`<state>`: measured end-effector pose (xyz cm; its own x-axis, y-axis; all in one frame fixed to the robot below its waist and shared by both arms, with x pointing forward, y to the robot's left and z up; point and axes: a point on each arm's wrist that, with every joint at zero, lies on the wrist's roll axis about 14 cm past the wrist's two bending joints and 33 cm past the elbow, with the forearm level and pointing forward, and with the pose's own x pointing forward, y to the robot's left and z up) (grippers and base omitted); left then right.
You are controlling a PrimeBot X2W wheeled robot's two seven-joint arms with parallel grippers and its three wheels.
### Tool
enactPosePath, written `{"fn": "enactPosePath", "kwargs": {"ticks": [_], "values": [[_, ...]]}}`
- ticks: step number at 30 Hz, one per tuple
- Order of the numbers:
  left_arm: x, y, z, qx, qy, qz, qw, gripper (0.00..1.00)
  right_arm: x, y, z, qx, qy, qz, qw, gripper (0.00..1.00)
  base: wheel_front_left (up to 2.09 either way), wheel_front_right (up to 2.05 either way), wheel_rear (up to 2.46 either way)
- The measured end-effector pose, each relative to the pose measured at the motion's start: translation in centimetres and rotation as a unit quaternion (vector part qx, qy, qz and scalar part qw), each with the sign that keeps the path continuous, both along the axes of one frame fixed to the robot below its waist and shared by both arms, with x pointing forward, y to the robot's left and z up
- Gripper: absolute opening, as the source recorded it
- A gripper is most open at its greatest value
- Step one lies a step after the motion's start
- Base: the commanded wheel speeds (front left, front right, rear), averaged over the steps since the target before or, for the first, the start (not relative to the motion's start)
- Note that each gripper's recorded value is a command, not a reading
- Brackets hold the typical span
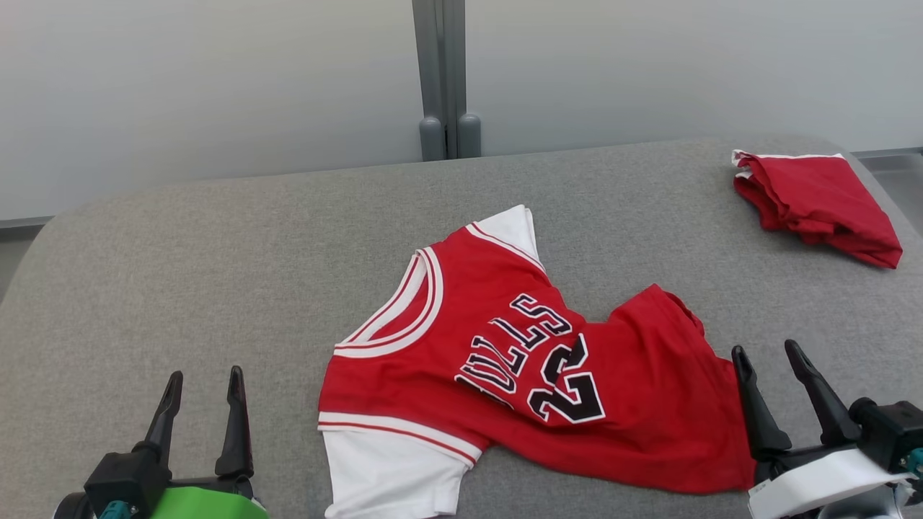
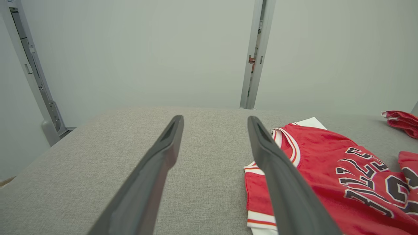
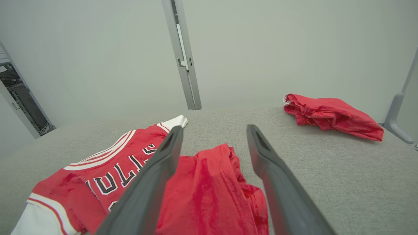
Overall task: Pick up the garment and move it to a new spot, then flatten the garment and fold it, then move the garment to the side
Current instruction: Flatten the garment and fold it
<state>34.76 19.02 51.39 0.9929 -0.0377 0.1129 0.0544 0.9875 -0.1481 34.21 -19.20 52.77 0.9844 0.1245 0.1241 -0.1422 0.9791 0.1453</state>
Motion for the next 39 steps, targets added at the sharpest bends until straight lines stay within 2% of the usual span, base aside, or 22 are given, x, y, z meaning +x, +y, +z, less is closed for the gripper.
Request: {"fn": "enactPosePath", "kwargs": {"ticks": [20,28,35,39], "values": [[-0.3,0.2,-0.1,0.001,0.002,0.003,1.0,1.0,-0.2,0.8,-0.9,-0.017,0.028,0.004,0.999,1.0,0.0,0.0,0.0],[0.1,-0.2,-0.7,-0.003,0.011,0.001,1.0,1.0,4.2,1.3,1.6,-0.055,0.02,0.026,0.998,1.0,0.0,0.0,0.0],[0.7,-0.7,-1.1,-0.009,0.017,-0.002,1.0,1.0,8.5,1.2,-1.1,-0.107,0.125,0.044,0.985,1.0,0.0,0.0,0.0],[1.1,-0.8,-1.2,-0.011,0.019,-0.002,1.0,1.0,9.2,0.7,-5.2,-0.125,0.219,0.049,0.966,1.0,0.0,0.0,0.0]]}}
